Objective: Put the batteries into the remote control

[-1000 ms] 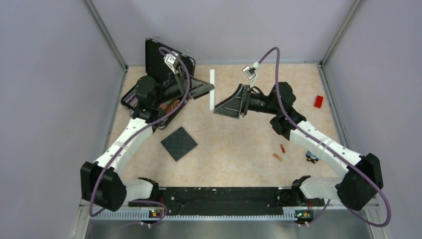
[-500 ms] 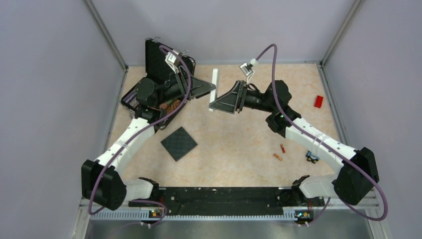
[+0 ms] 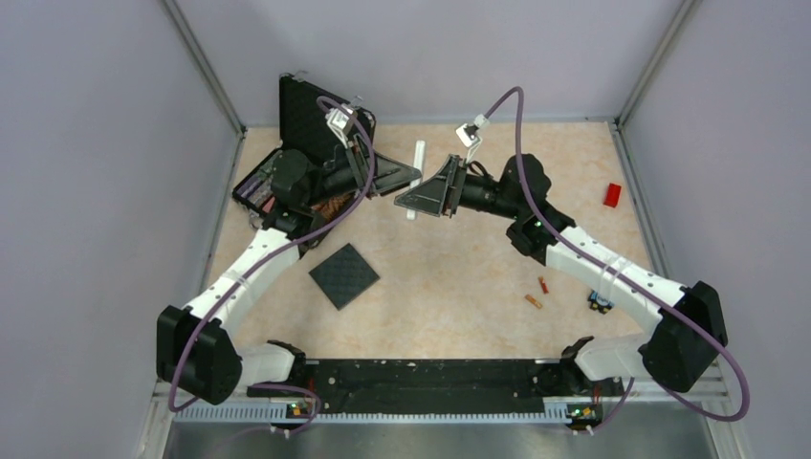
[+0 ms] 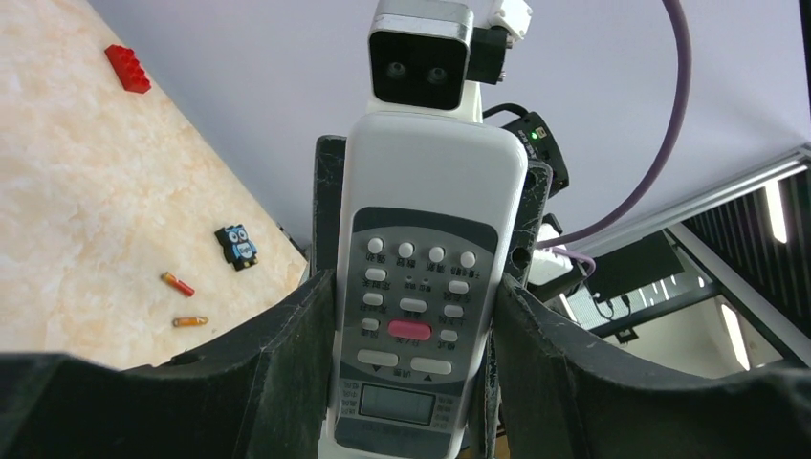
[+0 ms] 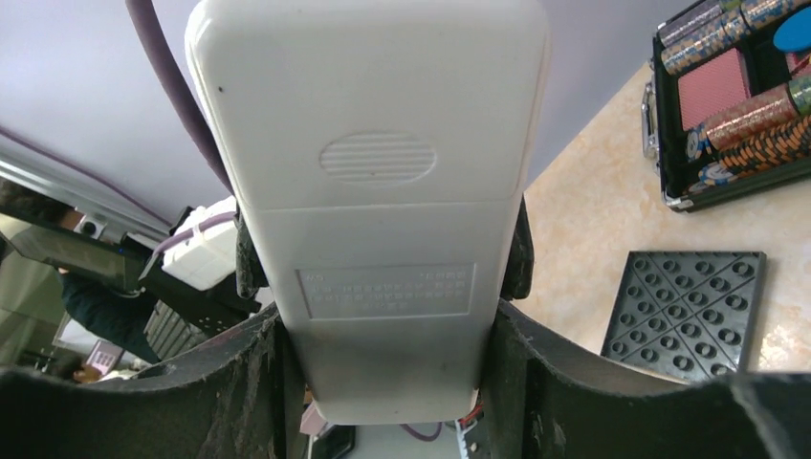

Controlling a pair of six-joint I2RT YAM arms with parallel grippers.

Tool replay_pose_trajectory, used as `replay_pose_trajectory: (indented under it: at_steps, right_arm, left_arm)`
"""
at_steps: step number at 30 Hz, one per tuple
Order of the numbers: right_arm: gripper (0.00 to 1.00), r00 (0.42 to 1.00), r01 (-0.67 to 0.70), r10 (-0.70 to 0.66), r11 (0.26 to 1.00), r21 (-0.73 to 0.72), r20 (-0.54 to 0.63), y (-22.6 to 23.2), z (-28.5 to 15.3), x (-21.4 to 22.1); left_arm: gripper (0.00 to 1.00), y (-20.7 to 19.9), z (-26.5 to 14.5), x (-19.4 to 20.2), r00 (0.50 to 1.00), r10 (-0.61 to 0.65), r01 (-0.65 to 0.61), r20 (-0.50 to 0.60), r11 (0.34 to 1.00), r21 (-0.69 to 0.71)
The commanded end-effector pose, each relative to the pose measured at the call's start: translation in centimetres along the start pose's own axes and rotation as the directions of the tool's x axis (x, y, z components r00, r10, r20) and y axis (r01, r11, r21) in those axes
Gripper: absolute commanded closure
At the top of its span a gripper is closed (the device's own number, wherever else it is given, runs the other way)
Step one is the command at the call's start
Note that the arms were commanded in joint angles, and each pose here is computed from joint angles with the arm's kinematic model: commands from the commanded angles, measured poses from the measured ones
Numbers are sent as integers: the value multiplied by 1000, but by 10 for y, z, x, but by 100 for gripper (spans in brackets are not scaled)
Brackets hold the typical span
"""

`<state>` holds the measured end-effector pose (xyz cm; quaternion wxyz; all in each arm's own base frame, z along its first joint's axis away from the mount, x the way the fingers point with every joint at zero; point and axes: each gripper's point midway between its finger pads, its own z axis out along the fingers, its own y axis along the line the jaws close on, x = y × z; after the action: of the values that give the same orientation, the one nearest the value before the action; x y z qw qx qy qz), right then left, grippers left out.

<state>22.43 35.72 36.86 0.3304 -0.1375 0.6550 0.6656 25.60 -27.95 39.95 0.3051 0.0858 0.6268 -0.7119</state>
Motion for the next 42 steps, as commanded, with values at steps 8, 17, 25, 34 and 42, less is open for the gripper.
replay_pose_trajectory:
  at_steps: [8,17,25,34,42]
  right_arm:
    - [53,999,-49,49,998,25,-14,1,7,0]
    - [52,994,-94,96,995,29,-47,-1,9,8]
    - [37,992,-114,117,992,61,-54,-11,9,13]
    - [1,996,93,-93,992,88,-6,8,-23,-1]
    - [1,962,250,-262,958,138,80,36,-70,-41]
  left_arm:
    - [50,-10,-4,2,992,124,-124,20,992,-14]
    - [72,4,0,15,994,110,-110,-1,994,-29]
    - [100,8,-3,21,992,123,-124,-21,991,-58]
    - [100,0,-4,22,983,176,-179,-50,983,-51]
    - [100,-23,-8,32,974,178,-178,-141,984,9]
